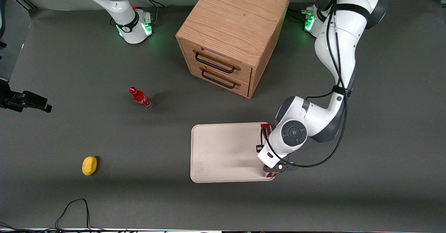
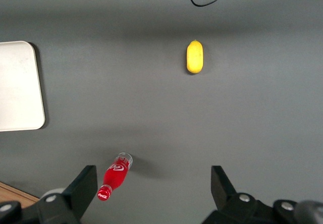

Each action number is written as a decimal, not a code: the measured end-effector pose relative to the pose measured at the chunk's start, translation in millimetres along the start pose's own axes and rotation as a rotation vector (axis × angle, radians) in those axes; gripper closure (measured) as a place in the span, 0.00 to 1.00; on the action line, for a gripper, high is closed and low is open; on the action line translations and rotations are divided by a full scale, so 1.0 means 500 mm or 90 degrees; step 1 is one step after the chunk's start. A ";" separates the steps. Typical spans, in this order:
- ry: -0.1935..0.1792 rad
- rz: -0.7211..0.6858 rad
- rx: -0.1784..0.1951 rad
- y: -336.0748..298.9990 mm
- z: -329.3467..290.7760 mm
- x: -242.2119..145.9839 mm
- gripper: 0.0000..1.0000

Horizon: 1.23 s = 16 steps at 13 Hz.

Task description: Place red cookie box on tray

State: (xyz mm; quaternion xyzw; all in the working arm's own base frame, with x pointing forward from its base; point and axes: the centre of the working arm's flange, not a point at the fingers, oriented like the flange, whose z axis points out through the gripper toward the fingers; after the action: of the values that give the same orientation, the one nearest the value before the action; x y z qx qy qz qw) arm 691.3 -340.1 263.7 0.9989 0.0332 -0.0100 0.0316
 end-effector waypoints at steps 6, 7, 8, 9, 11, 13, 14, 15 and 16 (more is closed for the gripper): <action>0.030 -0.003 -0.008 -0.005 -0.064 0.014 0.30; 0.047 -0.008 -0.012 -0.019 -0.114 0.021 0.18; 0.059 -0.019 -0.014 -0.051 -0.178 0.029 0.06; 0.063 -0.034 -0.019 -0.104 -0.256 0.033 0.00; 0.045 -0.043 -0.014 -0.268 -0.421 0.020 0.00; 0.007 -0.004 0.010 -0.446 -0.549 -0.023 0.00; -0.006 0.009 0.017 -0.526 -0.598 -0.051 0.00; -0.010 0.011 0.021 -0.589 -0.629 -0.081 0.00; -0.012 0.009 0.024 -0.637 -0.646 -0.112 0.00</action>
State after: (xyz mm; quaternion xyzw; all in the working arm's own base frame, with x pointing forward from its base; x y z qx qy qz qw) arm 619.8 -6.0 567.5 0.9994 0.0256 -0.0195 0.0128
